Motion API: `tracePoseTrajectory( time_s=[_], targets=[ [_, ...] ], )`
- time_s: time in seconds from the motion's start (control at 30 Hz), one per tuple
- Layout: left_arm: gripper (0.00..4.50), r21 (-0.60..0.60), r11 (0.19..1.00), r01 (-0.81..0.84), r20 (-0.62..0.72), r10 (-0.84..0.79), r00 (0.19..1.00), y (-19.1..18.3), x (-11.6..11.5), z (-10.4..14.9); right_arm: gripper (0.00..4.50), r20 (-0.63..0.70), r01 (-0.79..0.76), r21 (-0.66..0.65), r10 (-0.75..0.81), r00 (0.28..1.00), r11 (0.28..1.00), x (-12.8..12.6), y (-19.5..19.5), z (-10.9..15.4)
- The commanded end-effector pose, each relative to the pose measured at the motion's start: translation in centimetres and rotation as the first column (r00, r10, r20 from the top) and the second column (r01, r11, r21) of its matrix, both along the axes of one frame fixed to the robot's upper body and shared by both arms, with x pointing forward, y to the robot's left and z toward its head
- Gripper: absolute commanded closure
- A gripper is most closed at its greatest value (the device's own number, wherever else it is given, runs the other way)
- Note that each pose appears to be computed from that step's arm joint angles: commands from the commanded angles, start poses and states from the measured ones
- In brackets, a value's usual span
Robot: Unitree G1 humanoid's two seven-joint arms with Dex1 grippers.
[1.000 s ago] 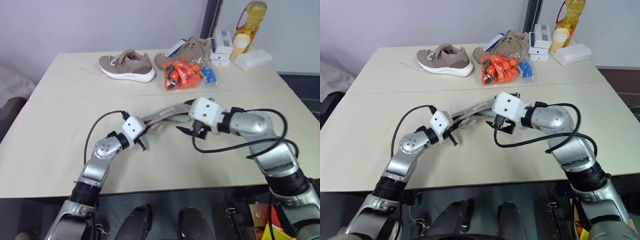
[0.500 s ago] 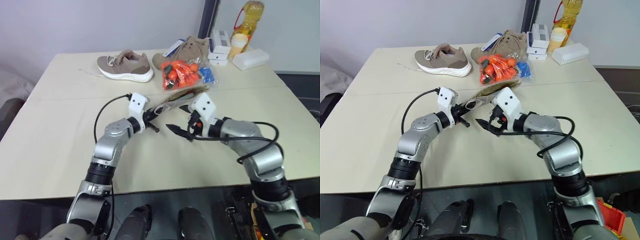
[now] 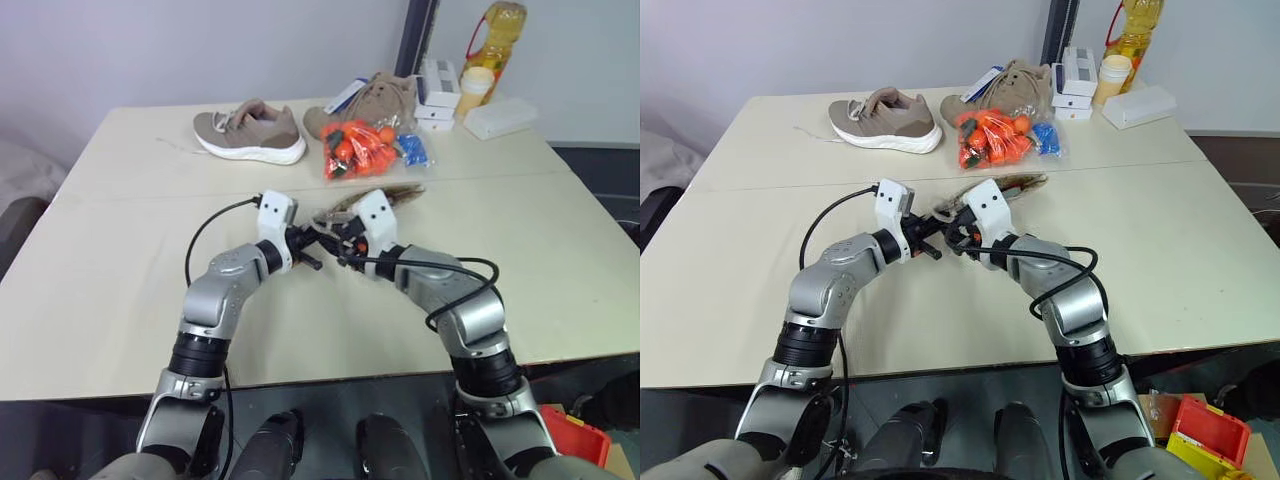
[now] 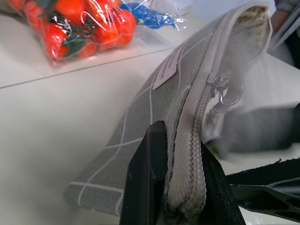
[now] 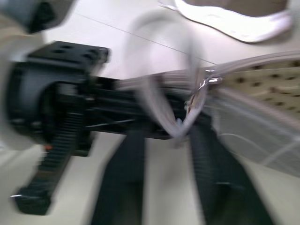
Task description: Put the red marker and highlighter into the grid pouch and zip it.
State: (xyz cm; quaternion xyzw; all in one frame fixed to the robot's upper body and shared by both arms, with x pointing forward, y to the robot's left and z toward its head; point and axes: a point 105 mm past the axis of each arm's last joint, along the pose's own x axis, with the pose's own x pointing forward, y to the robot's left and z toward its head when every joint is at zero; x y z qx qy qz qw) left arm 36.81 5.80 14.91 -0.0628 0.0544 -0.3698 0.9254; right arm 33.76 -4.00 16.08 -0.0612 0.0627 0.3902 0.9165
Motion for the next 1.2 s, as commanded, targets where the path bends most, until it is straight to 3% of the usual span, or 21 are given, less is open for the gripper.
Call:
tracePoseTrajectory(
  time_s=[0.03, 0.37, 0.77, 1.0, 1.2],
  targets=[
    [4.5, -0.035, 0.999, 0.029, 0.057, -0.027, 0.998, -0.3, -0.4, 1.7, 4.45, 0.078, 0.083, -0.005, -0.083, 0.993, 0.997, 0.9, -2.0, 2.1],
    [4.5, -0.078, 0.997, -0.024, 0.06, 0.029, 0.998, 1.3, 0.7, 2.2, 4.45, 0.146, 0.137, -0.046, -0.129, 0.981, 0.989, 1.0, -4.9, 3.5],
    [4.5, -0.022, 0.998, -0.065, 0.099, 0.067, 0.993, 3.9, 1.4, 1.6, 4.45, 0.2, 0.156, -0.098, -0.134, 0.971, 0.983, 1.1, -6.5, 4.1],
    [4.5, 0.217, 0.974, -0.06, 0.241, 0.006, 0.971, 4.9, 0.9, 0.4, 4.45, 0.26, 0.234, -0.075, -0.207, 0.943, 0.969, 2.1, -8.1, 5.9],
    [4.5, 0.349, 0.936, -0.045, 0.311, -0.071, 0.948, 5.3, 0.2, -0.7, 4.45, 0.284, 0.413, -0.057, -0.381, 0.88, 0.909, 3.6, -13.5, 7.4]
  ],
)
